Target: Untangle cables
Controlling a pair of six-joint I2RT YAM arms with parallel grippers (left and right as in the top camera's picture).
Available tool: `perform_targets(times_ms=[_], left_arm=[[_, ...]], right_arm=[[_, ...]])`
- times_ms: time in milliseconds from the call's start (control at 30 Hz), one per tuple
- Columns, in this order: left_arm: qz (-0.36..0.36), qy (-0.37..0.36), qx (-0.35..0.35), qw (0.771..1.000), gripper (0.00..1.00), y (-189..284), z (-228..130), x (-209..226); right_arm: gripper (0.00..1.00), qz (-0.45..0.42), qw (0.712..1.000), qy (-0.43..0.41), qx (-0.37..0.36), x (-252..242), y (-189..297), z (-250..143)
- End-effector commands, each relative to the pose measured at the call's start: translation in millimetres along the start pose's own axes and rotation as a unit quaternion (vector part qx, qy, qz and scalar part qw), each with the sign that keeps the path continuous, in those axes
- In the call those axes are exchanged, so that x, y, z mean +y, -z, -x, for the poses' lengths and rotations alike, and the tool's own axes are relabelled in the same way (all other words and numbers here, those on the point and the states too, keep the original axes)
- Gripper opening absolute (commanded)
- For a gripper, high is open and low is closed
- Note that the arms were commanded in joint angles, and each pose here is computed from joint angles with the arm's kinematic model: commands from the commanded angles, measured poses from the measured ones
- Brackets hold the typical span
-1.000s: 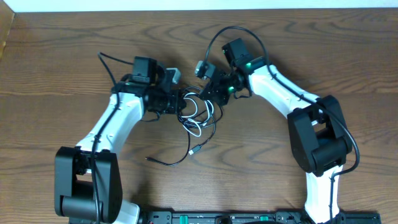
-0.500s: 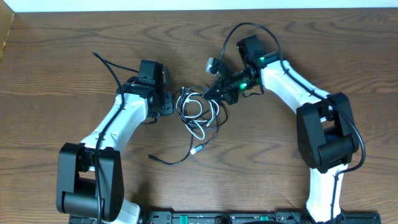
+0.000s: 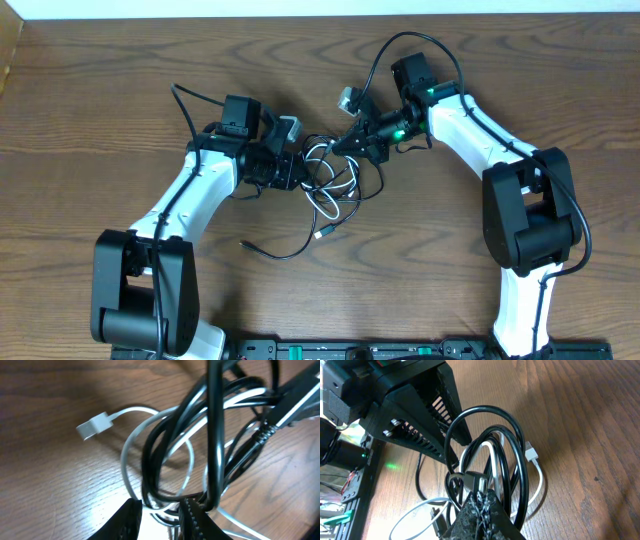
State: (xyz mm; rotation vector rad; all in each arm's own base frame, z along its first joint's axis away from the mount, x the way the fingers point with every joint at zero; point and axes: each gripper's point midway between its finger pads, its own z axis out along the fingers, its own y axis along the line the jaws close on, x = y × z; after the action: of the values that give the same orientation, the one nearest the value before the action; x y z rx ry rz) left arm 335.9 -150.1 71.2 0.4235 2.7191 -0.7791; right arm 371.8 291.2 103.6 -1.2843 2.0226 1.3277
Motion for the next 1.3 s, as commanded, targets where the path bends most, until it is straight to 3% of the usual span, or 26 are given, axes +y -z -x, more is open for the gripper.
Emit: perform_targets(times_ms=[0,467,600,733,833,900,1033,1133,1233,1267], left_arm=[[-0.028,-0.016,0.000,0.999,0.29,-4,-1,-7],[0.039,0.030,-0.002,0.999,0.35,-28,4,30],[0.054,0.031,-0.001,0.998,0.25,-29,3,36],[0.150,0.070,0.009,0.986,0.25,-22,-6,68],[0.243,0.109,0.022,0.964,0.42,-9,-19,97],[0.280,0.118,0.031,0.952,0.42,-2,-26,108],[0.237,0.117,0.029,0.964,0.23,-6,-22,93],[0.203,0.114,0.014,0.972,0.14,-10,-12,82],[0.175,0.111,0.002,0.978,0.17,-13,-5,73],[0.161,0.111,0.000,0.981,0.23,-15,-3,69]], right_arm=[[0.01,0.020,0.999,0.023,-0.021,16,5,15],[0.01,0.073,0.994,0.037,-0.074,31,13,34],[0.01,0.069,0.994,0.026,-0.083,26,17,39],[0.01,0.052,0.993,0.013,-0.100,17,32,50],[0.01,0.027,0.994,0.025,-0.107,12,42,58],[0.01,-0.009,0.995,0.026,-0.097,6,45,60],[0.01,-0.083,0.993,0.037,-0.079,-1,58,67],[0.01,-0.128,0.989,0.002,-0.071,-11,65,67],[0.01,-0.144,0.988,-0.027,-0.058,-15,64,60],[0.01,-0.141,0.988,-0.033,-0.054,-14,63,58]])
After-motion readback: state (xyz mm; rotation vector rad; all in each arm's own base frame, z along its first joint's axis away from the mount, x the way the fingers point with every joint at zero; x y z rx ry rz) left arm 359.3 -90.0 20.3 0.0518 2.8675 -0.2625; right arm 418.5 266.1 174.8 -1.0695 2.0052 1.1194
